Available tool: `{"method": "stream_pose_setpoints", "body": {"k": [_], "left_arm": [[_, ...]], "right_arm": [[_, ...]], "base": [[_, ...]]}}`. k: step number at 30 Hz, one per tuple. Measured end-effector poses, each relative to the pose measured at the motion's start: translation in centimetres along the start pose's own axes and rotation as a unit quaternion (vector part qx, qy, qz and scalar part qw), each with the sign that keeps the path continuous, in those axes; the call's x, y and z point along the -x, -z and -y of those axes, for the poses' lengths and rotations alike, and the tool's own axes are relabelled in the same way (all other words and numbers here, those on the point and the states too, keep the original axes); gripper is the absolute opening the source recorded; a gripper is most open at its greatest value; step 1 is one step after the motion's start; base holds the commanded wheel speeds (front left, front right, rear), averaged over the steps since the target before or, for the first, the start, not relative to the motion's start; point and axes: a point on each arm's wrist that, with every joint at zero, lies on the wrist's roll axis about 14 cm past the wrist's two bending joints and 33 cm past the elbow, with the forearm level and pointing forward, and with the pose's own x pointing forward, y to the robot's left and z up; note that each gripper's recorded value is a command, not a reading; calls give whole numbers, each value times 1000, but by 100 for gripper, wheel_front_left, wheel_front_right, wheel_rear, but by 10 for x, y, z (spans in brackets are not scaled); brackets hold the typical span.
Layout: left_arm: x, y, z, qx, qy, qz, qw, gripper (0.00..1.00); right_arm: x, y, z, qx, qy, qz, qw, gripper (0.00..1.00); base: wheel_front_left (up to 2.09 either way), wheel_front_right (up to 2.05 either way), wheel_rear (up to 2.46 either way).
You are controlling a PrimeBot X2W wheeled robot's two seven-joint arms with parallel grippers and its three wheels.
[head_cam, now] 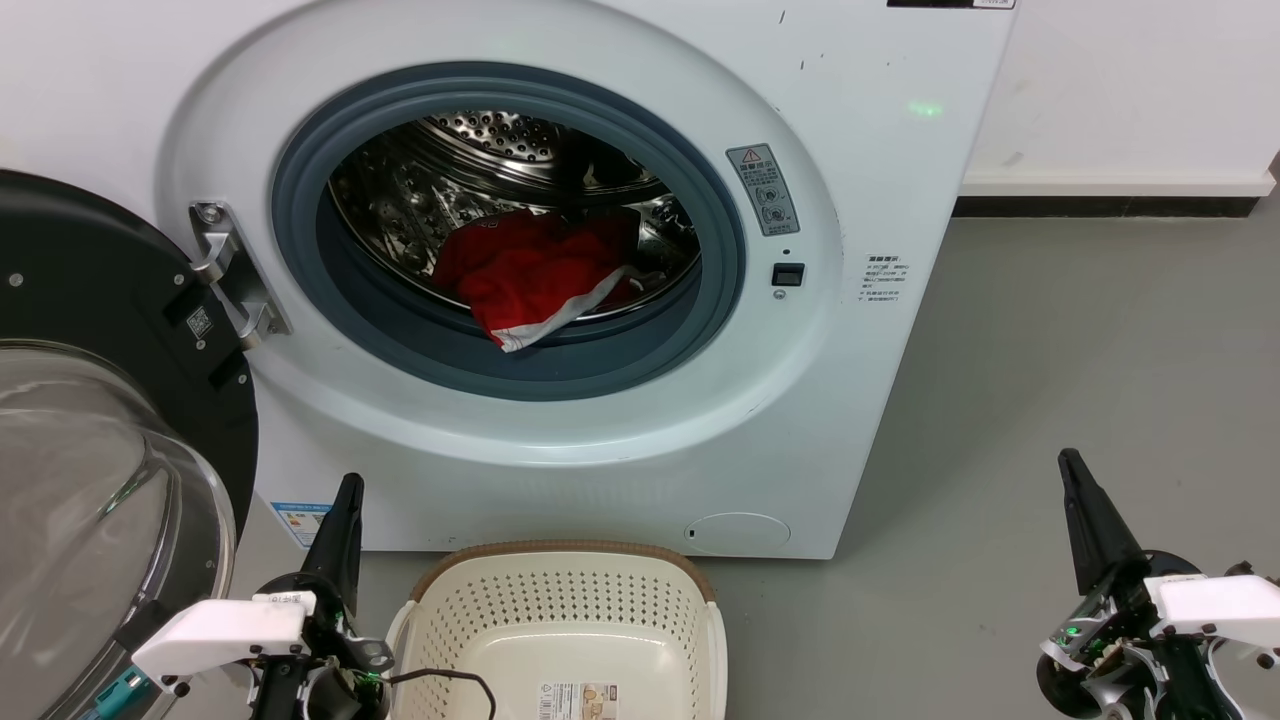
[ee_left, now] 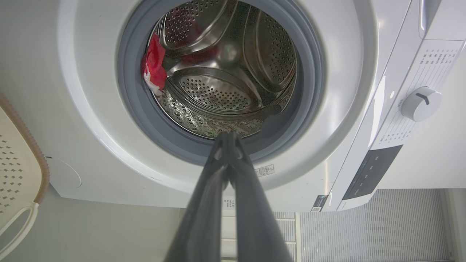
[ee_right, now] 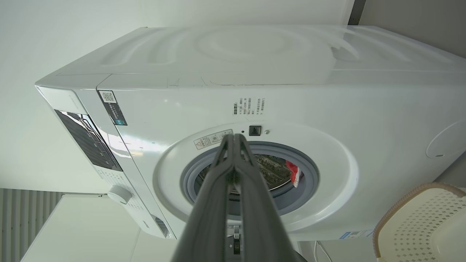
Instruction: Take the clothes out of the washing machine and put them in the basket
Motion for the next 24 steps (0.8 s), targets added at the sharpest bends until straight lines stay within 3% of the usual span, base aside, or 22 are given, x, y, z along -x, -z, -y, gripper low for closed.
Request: {"method": "stream_pose_setpoints", "body": {"k": [19, 20, 24], "left_arm": [[0, 0, 0, 0, 0, 0, 1000, 0], [0, 0, 0, 0, 0, 0, 1000, 100], [7, 2, -16, 2, -23, 0, 1000, 100]], "right_arm": [[0, 0, 0, 0, 0, 0, 1000, 0], [0, 0, 0, 0, 0, 0, 1000, 100], [7, -1, 15, -2, 21, 4, 1000, 100]], "base": [[0, 0, 0], [0, 0, 0], [0, 0, 0]]}}
